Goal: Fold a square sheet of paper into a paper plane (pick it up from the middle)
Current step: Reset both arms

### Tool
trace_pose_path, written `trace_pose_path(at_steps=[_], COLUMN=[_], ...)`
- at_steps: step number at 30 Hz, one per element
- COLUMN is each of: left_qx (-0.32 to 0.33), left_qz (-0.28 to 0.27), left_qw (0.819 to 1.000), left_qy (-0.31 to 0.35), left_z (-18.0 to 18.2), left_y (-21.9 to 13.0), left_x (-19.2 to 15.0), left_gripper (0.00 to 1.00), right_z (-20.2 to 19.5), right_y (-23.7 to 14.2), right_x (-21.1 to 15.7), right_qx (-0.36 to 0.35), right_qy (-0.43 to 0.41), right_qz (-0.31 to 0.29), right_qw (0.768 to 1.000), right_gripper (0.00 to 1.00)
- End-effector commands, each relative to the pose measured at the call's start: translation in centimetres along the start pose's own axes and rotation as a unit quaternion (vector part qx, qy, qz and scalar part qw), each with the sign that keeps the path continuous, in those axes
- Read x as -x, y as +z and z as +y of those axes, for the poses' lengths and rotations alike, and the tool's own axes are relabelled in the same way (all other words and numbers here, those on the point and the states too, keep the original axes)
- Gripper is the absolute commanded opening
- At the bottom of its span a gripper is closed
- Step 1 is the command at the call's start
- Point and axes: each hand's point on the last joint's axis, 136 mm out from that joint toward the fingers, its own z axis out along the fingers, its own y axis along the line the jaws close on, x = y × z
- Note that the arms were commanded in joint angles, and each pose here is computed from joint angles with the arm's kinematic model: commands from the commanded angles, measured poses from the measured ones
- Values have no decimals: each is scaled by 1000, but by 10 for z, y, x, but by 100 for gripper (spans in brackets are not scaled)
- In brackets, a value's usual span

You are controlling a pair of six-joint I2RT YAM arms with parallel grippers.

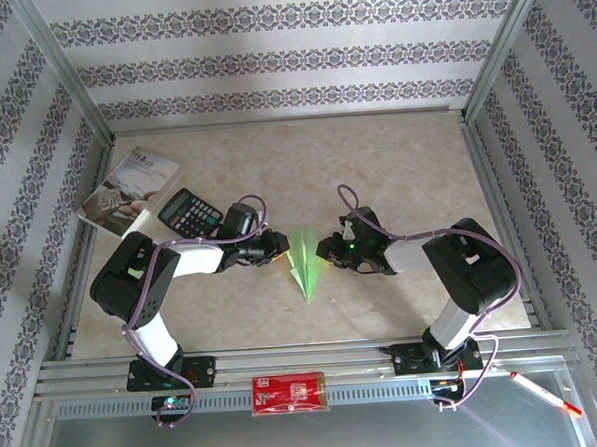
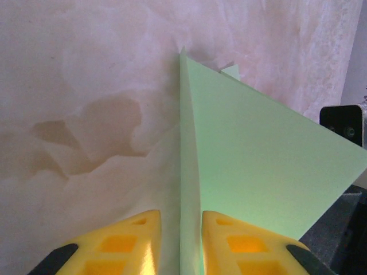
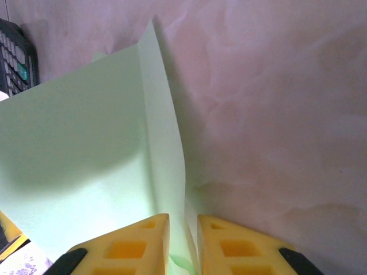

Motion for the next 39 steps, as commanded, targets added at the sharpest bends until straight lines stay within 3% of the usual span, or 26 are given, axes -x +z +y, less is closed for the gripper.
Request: trace_pose_path(at_steps=[1, 9, 14, 17, 19, 21, 23, 27, 30, 33, 35, 39], left_qx=[7, -18, 19, 69, 121, 176, 234, 324, 340, 309, 278, 284], left_qz=[-11, -63, -144, -213, -268, -318, -360, -412, -432, -426, -412, -428], left_qw=[1000, 998, 988, 971, 951, 924, 895, 844, 825, 838, 853, 837], left_qy=[5, 26, 60, 81, 97, 115, 121, 113, 130, 142, 158, 191], left_z=[3, -6, 5, 16, 27, 40, 56, 96, 118, 134, 137, 147], left_y=[-8, -47, -95, -136, -170, -202, -232, -275, -278, -259, -246, -241], left_x=[4, 29, 67, 94, 111, 126, 138, 153, 165, 177, 184, 188], left_gripper=[30, 48, 59, 67, 73, 80, 86, 100, 100, 100, 100, 100], right_z=[4, 7, 5, -7, -17, -28, -39, -54, -77, -103, -95, -78], right_y=[-3, -43, -93, -134, -163, -189, -212, -237, -232, -221, -221, -214], right_x=[37, 59, 90, 114, 131, 144, 155, 171, 178, 181, 186, 192], right_qx=[-7, -3, -87, -201, -274, -341, -396, -448, -432, -412, -398, -342], right_qy=[-31, -39, -111, -166, -194, -211, -214, -225, -225, -218, -235, -273], right_qz=[-76, -119, -191, -258, -307, -350, -383, -391, -393, -391, -395, -423], right_qw=[997, 992, 972, 930, 891, 847, 807, 772, 780, 794, 794, 793], right_gripper=[25, 38, 50, 66, 85, 97, 98, 98, 98, 98, 98, 98])
